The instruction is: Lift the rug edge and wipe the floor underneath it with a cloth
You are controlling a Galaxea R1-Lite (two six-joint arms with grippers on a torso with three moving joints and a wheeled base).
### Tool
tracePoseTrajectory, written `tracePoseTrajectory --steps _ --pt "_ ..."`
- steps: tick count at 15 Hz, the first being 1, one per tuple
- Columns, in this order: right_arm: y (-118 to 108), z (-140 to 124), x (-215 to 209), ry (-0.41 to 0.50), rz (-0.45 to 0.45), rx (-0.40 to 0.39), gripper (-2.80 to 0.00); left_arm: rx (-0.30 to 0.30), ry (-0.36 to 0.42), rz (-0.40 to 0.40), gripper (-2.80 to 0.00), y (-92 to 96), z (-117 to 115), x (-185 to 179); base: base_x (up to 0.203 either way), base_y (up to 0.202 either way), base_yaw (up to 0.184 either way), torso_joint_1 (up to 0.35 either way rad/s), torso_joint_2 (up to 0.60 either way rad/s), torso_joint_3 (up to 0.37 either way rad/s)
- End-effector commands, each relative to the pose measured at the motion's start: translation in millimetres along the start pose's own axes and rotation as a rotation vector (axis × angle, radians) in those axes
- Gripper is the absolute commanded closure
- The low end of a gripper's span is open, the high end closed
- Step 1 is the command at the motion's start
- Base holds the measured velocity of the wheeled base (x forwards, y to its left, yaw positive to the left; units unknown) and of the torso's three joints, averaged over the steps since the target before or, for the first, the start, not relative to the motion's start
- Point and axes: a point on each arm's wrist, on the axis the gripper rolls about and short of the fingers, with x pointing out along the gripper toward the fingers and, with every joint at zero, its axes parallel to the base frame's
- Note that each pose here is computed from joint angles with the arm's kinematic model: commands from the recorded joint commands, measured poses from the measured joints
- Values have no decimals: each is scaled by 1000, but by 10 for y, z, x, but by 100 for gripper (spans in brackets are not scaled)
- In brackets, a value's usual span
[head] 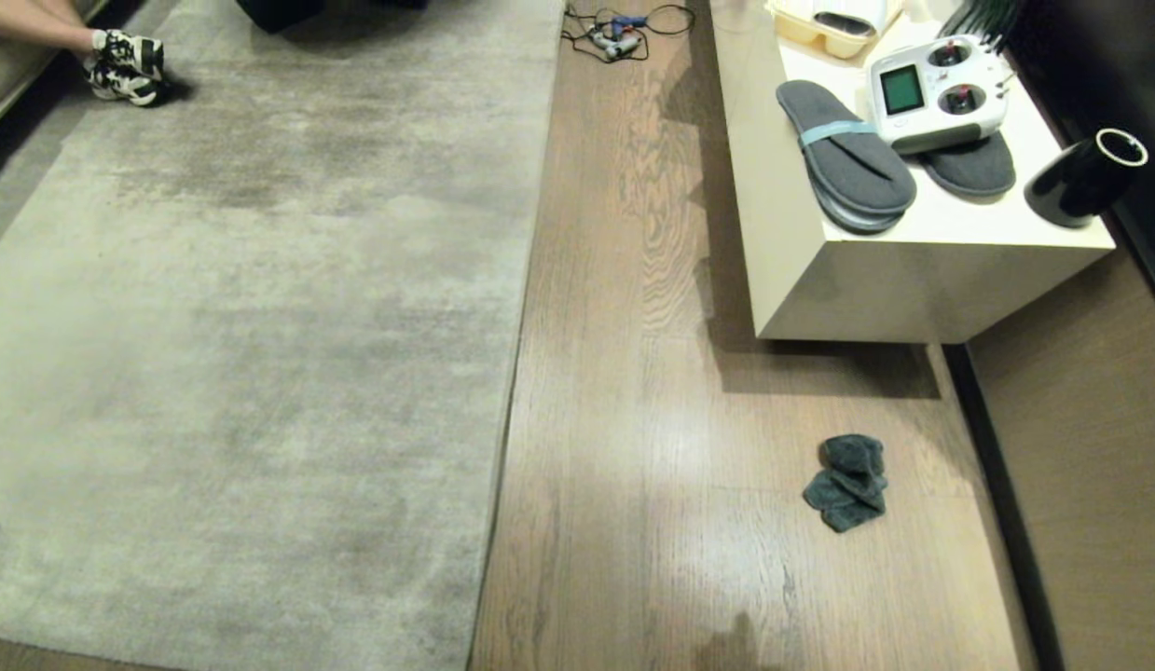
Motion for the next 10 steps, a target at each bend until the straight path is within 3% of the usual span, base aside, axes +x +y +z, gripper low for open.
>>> tracePoseTrajectory --steps 1,10 --pt "0 1 1 1 0 0 0 0 1 0 0 1 1 1 0 0 0 8 2 203" --pt "0 1 1 1 0 0 0 -1 1 -1 0 0 1 1 0 0 0 3 -1 204"
